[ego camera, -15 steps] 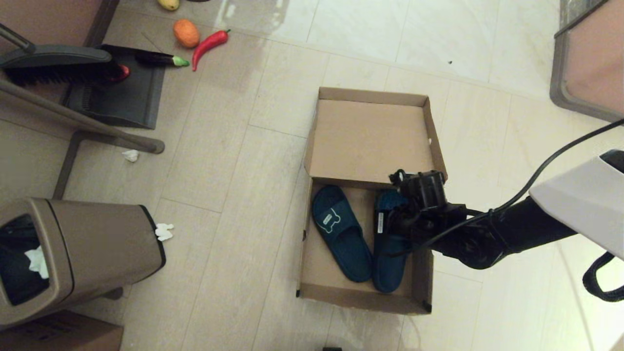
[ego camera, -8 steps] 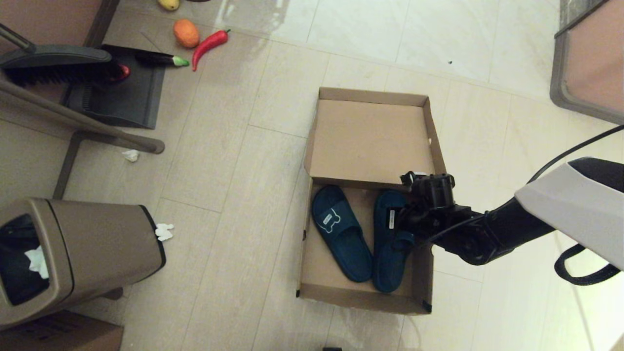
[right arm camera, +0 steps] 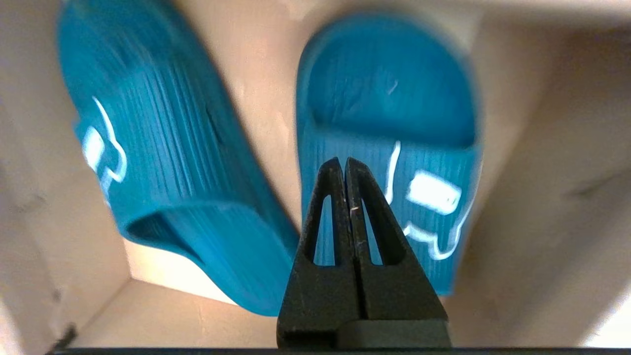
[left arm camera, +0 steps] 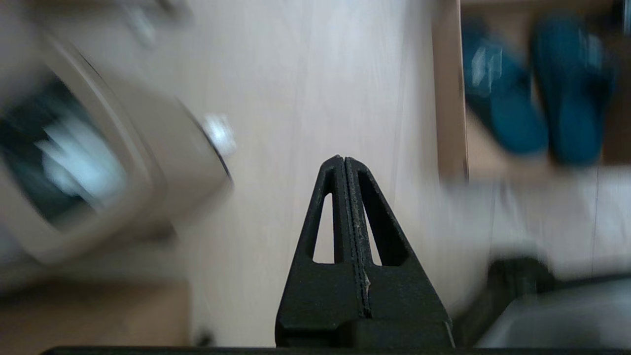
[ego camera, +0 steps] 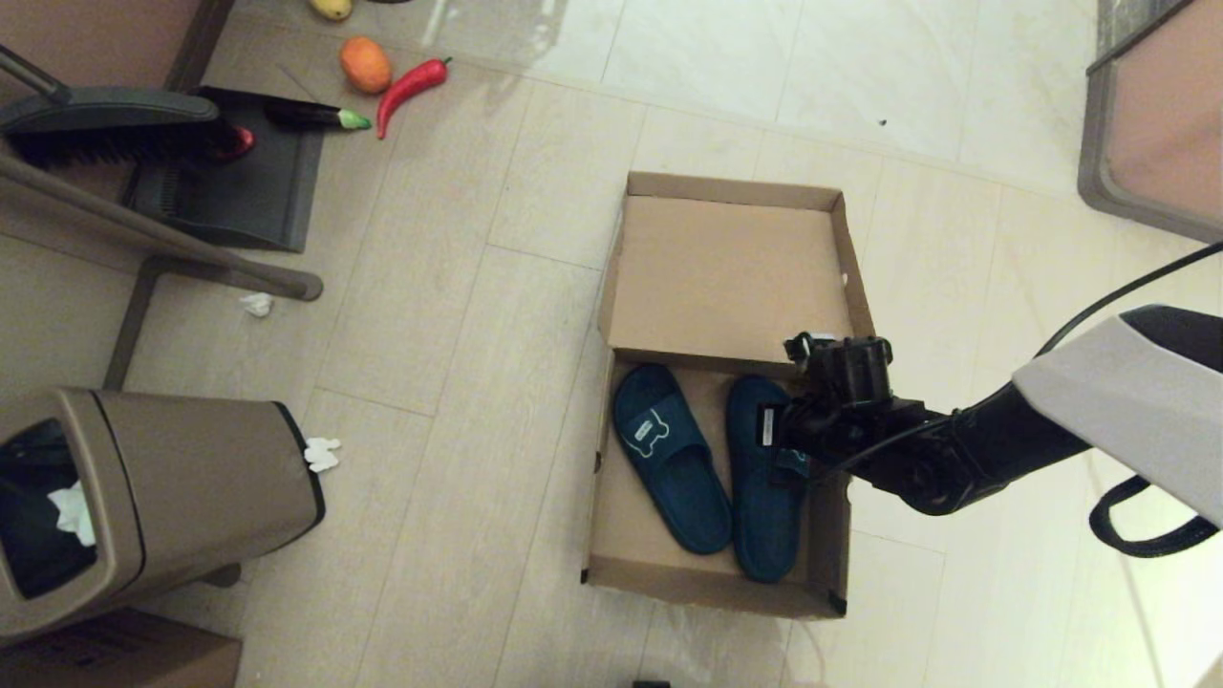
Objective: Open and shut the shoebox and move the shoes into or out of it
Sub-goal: Put the shoes into the shoe box
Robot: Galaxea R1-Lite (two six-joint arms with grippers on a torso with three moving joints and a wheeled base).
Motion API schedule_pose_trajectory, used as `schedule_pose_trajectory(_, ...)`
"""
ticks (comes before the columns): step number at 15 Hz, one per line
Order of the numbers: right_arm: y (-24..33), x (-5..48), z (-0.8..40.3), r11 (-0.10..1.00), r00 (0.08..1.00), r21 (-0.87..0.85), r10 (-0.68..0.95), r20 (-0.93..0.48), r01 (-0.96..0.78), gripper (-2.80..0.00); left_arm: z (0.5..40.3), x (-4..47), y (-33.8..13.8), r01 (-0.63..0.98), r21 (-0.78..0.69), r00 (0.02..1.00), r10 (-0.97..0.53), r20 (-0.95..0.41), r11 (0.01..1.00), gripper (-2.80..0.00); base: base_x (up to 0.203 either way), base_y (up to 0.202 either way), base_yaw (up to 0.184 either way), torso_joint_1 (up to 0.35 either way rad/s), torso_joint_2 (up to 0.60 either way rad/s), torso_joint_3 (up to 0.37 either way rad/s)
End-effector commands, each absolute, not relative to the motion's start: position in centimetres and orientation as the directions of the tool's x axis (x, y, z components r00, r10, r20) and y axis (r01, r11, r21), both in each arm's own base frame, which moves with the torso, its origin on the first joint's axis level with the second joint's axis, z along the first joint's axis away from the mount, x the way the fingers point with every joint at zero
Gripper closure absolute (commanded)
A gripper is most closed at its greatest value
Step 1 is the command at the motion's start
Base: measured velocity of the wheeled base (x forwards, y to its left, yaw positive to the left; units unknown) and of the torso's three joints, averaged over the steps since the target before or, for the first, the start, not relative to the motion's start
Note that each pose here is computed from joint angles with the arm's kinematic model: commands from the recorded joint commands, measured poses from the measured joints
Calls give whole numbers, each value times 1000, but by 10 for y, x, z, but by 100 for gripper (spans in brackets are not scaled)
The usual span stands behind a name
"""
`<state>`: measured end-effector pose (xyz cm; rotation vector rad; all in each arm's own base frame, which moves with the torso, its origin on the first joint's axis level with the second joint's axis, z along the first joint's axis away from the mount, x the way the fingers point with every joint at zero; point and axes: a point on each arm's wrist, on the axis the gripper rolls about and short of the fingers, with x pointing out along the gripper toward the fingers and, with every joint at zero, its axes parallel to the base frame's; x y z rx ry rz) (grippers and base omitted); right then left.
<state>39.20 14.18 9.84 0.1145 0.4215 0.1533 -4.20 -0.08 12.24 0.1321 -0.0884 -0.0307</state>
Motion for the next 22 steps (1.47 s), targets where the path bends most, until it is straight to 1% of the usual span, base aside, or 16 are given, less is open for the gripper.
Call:
schedule_pose_trajectory(1, 133, 380, 134, 979, 928, 160, 171, -330, -124, 0, 156, -39, -1, 29, 128, 996, -39, 77, 991, 0, 0, 0, 0, 0, 0, 0)
schedule_pose_trajectory(3, 127, 370, 157, 978, 936, 167, 169, -307, -122, 0, 176, -17, -1, 43, 105, 999, -42, -8, 994, 0, 0, 0, 0, 0, 0, 0)
schedule_pose_trajectory(5, 110, 362, 180, 980, 947, 173, 142, -289, -94, 0, 197, 18, -1, 48, 64, 996, -43, -74, 997, 0, 0, 0, 0, 0, 0, 0)
schedule_pose_trajectory(8, 65, 359, 200, 983, 957, 184, 65, -284, -12, 0, 214, 71, -1, 47, 4, 987, -46, -155, 999, 0, 0, 0, 0, 0, 0, 0)
schedule_pose_trajectory(10, 41, 358, 206, 981, 959, 186, 5, -282, 49, 0, 219, 96, -2, 45, -17, 983, -47, -179, 999, 0, 0, 0, 0, 0, 0, 0)
schedule_pose_trajectory(15, -15, 355, 211, 965, 948, 212, -88, -307, 158, 0, 207, 141, -1, 19, -61, 958, -35, -285, 998, 0, 0, 0, 0, 0, 0, 0)
schedule_pose_trajectory(17, -44, 358, 215, 952, 942, 227, -131, -308, 207, 0, 196, 154, -1, 22, -38, 937, -33, -347, 999, 0, 0, 0, 0, 0, 0, 0)
schedule_pose_trajectory(19, -68, 363, 216, 917, 938, 317, -138, -317, 242, 0, 190, 167, 0, 16, 7, 920, -12, -391, 1000, 0, 0, 0, 0, 0, 0, 0)
schedule_pose_trajectory(20, -75, 367, 212, 900, 932, 348, -144, -333, 264, 0, 190, 172, 0, 17, 18, 917, -9, -398, 1000, 0, 0, 0, 0, 0, 0, 0)
schedule_pose_trajectory(22, -78, 371, 206, 894, 926, 354, -145, -350, 274, 0, 188, 184, 0, 20, 16, 907, -11, -421, 1000, 0, 0, 0, 0, 0, 0, 0)
